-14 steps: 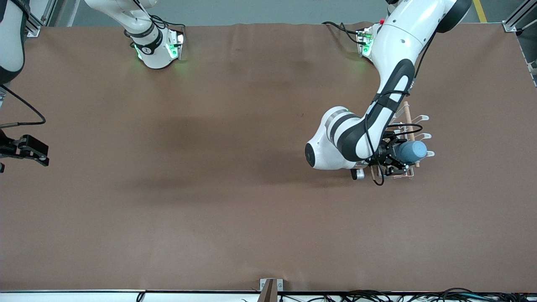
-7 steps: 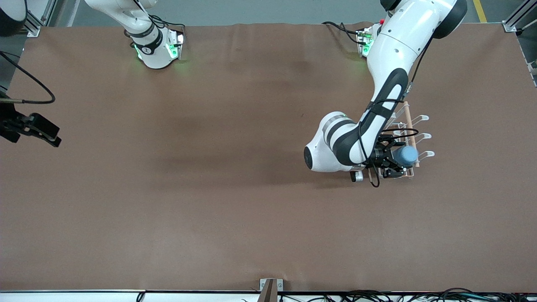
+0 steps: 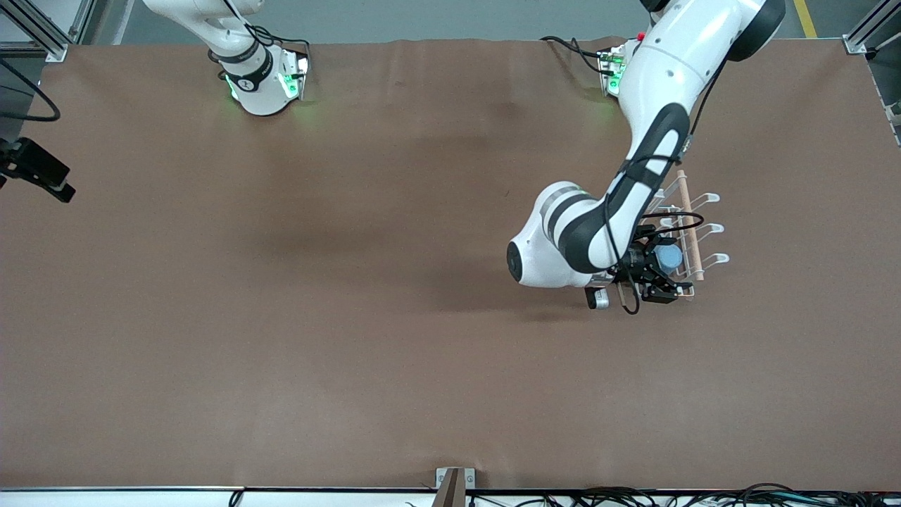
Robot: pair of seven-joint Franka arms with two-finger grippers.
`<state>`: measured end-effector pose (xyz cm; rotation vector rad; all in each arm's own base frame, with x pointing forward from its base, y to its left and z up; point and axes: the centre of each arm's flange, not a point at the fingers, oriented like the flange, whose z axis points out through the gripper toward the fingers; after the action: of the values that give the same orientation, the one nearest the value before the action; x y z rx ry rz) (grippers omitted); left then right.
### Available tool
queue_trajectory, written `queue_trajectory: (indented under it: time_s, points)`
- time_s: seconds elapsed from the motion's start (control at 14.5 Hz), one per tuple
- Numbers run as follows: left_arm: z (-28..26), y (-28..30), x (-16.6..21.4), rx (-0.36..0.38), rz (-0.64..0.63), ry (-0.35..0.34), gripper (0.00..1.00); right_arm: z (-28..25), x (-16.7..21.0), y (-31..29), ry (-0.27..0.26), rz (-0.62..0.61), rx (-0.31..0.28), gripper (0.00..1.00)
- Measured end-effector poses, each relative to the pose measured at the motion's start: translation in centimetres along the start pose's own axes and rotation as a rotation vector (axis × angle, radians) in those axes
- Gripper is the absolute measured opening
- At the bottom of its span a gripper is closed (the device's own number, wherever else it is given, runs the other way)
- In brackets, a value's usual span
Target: Hang cup on cup holder
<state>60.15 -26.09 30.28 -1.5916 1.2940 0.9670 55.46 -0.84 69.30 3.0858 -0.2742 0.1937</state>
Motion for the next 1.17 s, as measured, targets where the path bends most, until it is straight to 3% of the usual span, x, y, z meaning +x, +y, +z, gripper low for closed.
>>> queue_trajectory:
  time_s: [0.21,0.48,0.69,0.83,0.97,1.17]
  points:
    - [-5.5,-1.7,-9.1,0.020,-0.159,0.152,1.00,-0.4,-0.4,2.6,-0.043,0.037,0.043,1.00]
    - [-10.3,-1.8,-19.8,-0.026,-0.494,0.375,1.00,-0.3,-0.9,3.5,-0.086,0.003,0.055,0.99]
    - [-12.4,-0.6,-23.3,-0.157,-0.774,0.531,1.00,0.2,-1.0,4.5,-0.112,-0.012,0.053,0.99]
    - [-12.8,-0.3,-25.2,-0.297,-0.892,0.639,1.00,0.7,-1.0,4.9,-0.123,-0.011,0.052,0.99]
    - [-11.3,-1.2,-27.8,-0.431,-0.949,0.722,1.00,1.7,-0.9,5.0,-0.133,-0.012,0.051,0.99]
    - [-7.2,-3.2,-32.0,-0.575,-1.005,0.793,1.00,2.5,-0.6,5.0,-0.127,-0.018,0.041,0.98]
